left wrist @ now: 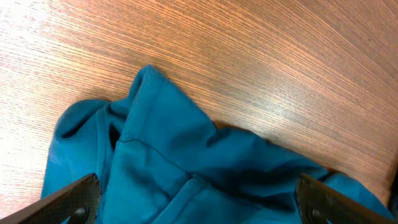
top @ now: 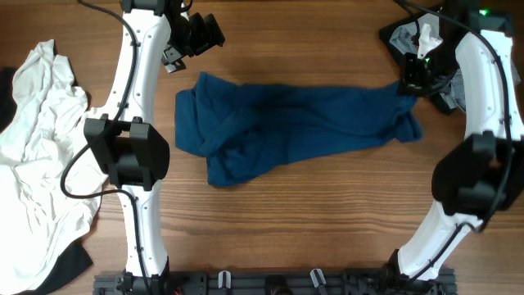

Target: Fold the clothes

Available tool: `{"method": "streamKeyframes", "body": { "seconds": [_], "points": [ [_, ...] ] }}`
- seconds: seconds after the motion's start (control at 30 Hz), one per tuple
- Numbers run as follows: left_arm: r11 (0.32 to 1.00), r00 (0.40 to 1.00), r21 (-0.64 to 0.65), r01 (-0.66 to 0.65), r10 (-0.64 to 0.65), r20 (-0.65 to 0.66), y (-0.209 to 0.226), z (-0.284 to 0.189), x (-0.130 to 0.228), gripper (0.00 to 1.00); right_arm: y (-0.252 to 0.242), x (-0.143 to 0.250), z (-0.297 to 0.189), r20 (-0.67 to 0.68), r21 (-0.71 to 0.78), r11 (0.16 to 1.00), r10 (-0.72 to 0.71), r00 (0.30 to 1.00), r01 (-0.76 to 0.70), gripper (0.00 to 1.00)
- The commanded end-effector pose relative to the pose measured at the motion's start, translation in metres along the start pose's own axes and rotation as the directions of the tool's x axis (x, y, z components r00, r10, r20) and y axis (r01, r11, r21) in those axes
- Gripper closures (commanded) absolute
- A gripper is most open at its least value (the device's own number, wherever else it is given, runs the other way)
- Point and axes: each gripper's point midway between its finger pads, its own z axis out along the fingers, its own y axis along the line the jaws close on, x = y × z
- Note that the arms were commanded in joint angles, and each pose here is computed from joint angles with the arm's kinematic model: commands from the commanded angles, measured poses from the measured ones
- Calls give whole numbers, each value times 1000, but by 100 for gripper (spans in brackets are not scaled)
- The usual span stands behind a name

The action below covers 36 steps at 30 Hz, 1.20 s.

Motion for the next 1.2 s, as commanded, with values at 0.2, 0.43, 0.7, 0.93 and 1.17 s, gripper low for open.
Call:
{"method": "streamKeyframes", "body": {
  "seconds": [0.2, 0.43, 0.7, 0.93, 1.17],
  "points": [
    [1000, 998, 4, -15, 15, 62, -2, -18, -9, 0, 56, 34, -59, 73, -48, 999, -21, 997, 25, 96],
    [998, 999, -64, 21, -18, 50, 22, -20, -10, 0, 129, 55, -48, 35, -112, 988, -101, 994, 104, 96],
    [981, 989, -128, 143, -145, -3, 80, -32, -15, 0, 196, 39, -34, 145, -193, 956, -194, 970, 220, 96],
    [978, 987, -135, 157, -159, -9, 88, -34, -15, 0, 251, 59, 27, 46, -210, 923, -321, 946, 324, 96],
    [976, 986, -150, 160, -167, -31, 91, -35, -9, 0, 280, 70, 49, 34, -249, 892, -382, 924, 378, 96]
  ]
}}
